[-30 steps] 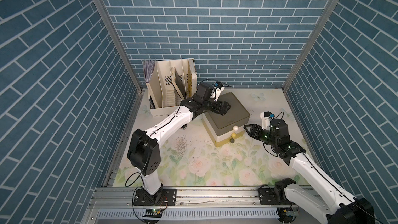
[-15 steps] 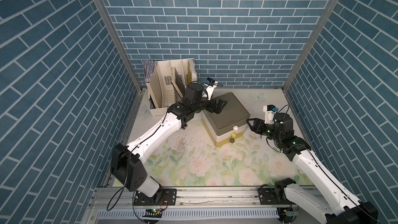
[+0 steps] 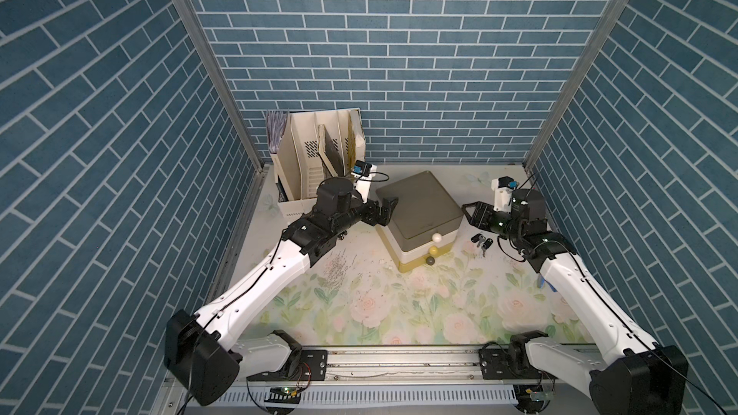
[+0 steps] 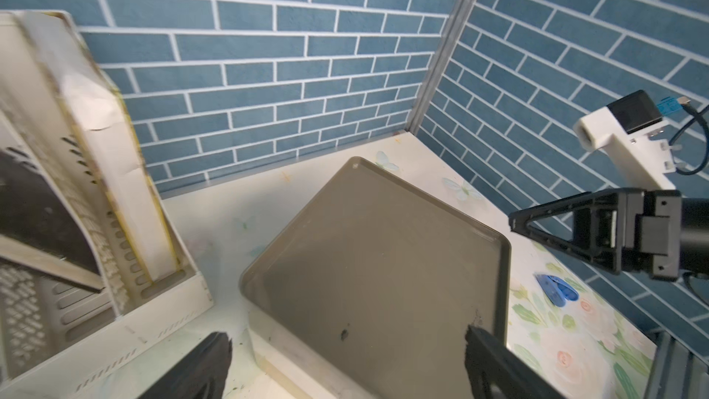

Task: Take the keys out of the drawer
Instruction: Open the drawer in the storage box.

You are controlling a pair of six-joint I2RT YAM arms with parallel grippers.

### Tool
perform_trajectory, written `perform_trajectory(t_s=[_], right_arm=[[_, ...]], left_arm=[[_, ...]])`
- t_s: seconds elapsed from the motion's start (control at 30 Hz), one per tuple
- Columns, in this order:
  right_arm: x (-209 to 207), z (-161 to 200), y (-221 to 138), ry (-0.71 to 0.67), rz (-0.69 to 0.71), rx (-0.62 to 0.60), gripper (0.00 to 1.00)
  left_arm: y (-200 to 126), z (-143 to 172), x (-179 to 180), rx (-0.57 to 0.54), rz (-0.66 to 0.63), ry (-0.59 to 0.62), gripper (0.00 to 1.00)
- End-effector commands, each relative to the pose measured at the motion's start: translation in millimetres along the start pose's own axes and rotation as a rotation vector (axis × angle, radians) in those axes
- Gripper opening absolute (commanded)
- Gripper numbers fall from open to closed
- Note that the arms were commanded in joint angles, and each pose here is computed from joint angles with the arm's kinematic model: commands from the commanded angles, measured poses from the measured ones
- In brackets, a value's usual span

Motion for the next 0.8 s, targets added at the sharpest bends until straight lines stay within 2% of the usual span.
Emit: perform_trajectory(t_s=[0.0,0.23,0.37,0.47,0.57,0.77], right_arm=[[6,-17,-9,-0.03,-0.025,-0.042,0.57],[-18,-18,-19,-0.01,0.056,-0.012,0.57],[-37,27,-11,0.099,0.087,0.122,0.58],[-37,74,-6,0.18,0.016,0.223,0.58],[-27,111,-5,0.184,-0.061,0.292,0.58],[15,141,0,0.159,-0.25,0.323,0.59]], left_arm=[[-10,4,24,-0.031,-0.098,-0.043,1.0],[-28,21,40,-0.015,-0.161,-0.089,1.0],[-28,27,38,-0.001,-0.143,-0.102,1.0],[-25,29,35,0.012,-0.12,-0.105,1.0],[-21,30,31,0.027,-0.092,-0.102,1.0],[-12,22,11,0.037,0.03,-0.076,1.0]])
Point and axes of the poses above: each gripper's point midway between its finger pads, its own y axis out along the fingers, its own x axis along the line the jaws close on, z = x × y, the point moved 2 cm from there along -y, back along the fingers, and after that the axes turned 4 degrees about -y, right-handed, at the moved point
